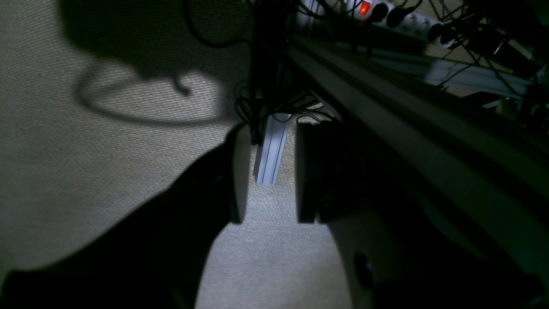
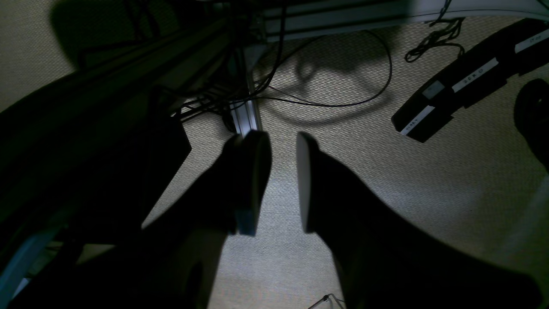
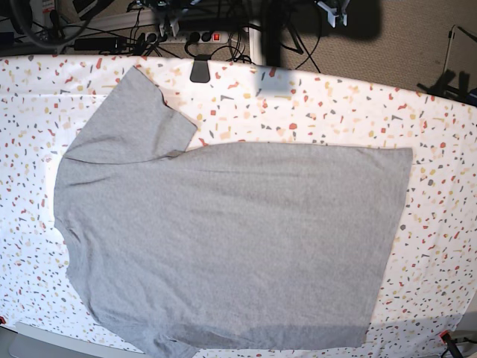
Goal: Fold the T-shirt properly
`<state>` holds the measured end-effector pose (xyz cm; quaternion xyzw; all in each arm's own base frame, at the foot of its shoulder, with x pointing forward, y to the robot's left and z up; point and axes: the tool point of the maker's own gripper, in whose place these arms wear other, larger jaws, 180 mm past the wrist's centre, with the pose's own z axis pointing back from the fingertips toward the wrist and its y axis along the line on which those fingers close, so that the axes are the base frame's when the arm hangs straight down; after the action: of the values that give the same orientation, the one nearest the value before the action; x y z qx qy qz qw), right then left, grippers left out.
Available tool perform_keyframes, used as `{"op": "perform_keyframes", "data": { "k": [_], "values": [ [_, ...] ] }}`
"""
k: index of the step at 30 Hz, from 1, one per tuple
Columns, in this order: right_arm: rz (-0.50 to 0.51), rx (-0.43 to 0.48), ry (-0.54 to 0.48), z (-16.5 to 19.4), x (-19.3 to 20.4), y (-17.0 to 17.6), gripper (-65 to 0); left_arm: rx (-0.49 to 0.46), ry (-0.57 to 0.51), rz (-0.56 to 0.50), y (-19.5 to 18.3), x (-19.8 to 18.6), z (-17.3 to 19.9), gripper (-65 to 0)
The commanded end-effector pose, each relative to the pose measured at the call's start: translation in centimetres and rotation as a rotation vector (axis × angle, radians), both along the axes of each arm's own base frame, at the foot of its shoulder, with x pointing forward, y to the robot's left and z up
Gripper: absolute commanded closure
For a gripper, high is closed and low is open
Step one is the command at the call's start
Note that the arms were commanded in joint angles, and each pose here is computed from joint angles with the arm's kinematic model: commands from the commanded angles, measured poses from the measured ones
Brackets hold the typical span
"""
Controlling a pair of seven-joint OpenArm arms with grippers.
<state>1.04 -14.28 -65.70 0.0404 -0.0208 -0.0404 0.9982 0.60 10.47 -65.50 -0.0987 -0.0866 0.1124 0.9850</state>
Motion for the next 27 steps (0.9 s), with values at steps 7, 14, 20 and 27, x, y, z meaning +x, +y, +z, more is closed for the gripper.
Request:
{"op": "perform_keyframes", "data": {
  "k": [7, 14, 20, 27],
  "values": [
    [0.002, -0.003, -0.008, 0.1, 0.2, -0.6, -16.3, -0.005, -0.005, 0.008, -0.1, -0.1, 0.1, -17.9],
    [-0.025, 0.03, -0.008, 0.3, 0.1, -2.0, -16.3, -0.005, -0.006, 0.009, -0.1, -0.1, 0.1, -17.9],
    [-0.098, 0.06, -0.015, 0.6, 0.4, -3.1, -16.3, -0.008, -0.008, 0.04, -0.1, 0.0, 0.1, -17.9],
    [-0.124, 0.091, -0.016, 0.7, -0.1, -2.7, -16.3, -0.01, -0.008, 0.087, 0.1, -0.1, 0.1, -17.9]
  ]
}}
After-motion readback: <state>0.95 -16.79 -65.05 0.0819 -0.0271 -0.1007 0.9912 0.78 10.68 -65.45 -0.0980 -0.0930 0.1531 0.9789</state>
